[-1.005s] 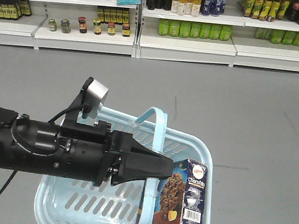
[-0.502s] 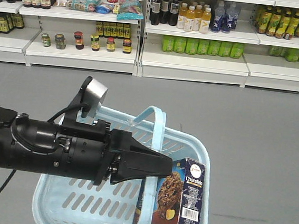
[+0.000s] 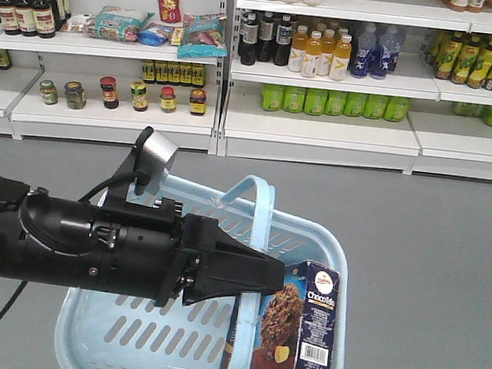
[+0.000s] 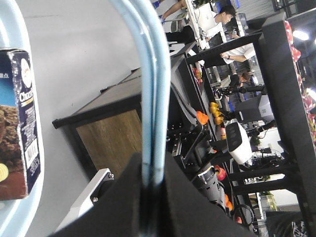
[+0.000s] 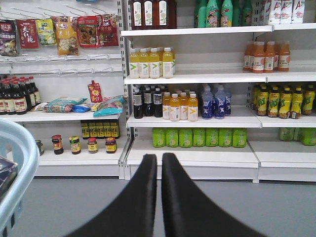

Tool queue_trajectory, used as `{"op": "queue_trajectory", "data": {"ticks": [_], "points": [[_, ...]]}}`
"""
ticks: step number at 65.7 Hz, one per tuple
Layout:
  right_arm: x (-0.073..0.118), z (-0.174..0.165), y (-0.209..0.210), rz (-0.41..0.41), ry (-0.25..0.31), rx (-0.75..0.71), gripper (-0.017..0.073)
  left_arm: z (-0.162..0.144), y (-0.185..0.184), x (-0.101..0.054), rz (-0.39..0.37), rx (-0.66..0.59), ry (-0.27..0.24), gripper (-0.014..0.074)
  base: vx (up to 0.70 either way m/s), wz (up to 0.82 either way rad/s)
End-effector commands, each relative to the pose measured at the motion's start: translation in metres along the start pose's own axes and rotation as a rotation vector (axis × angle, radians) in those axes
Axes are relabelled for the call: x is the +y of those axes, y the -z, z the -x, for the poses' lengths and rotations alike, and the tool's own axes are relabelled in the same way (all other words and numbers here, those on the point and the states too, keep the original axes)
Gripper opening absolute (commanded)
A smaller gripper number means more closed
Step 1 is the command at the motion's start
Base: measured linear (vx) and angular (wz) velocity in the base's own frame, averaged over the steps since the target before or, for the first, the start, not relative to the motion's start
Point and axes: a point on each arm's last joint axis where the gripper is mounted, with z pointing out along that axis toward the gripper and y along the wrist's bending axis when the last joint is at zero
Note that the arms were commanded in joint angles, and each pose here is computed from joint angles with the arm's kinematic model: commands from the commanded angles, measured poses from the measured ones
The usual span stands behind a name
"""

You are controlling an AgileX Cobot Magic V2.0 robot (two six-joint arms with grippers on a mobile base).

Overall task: Left arm holds basket, right arm returns cookies
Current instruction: 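Hold the basket with the left gripper while driving toward the drink shelves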

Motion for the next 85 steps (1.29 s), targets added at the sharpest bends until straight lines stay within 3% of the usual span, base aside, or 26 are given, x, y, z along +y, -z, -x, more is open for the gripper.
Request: {"op": "queue_trajectory", "data": {"ticks": [1,53,85], "points": [[-0.0002,0.0008,0.0004,-0.001,0.012,-0.064,-0.001,0.0065,0.0053,-0.0279,-0.14,-0.05,-0.002,-0.0003,0.53,-0.01],[-0.0002,0.0008,0.0004,-0.001,0.012,-0.064,-0.001,0.0078,0.0052,-0.0265,-0.124,-0.064,-0.001,-0.0003,0.51,0.04],[-0.0002,0.0007,0.0004,-0.001,0.012,-0.063,-0.001,0.0079,0.0052,-0.0265,-0.125,-0.064,-0.001,-0.0003,0.38,-0.52]]}}
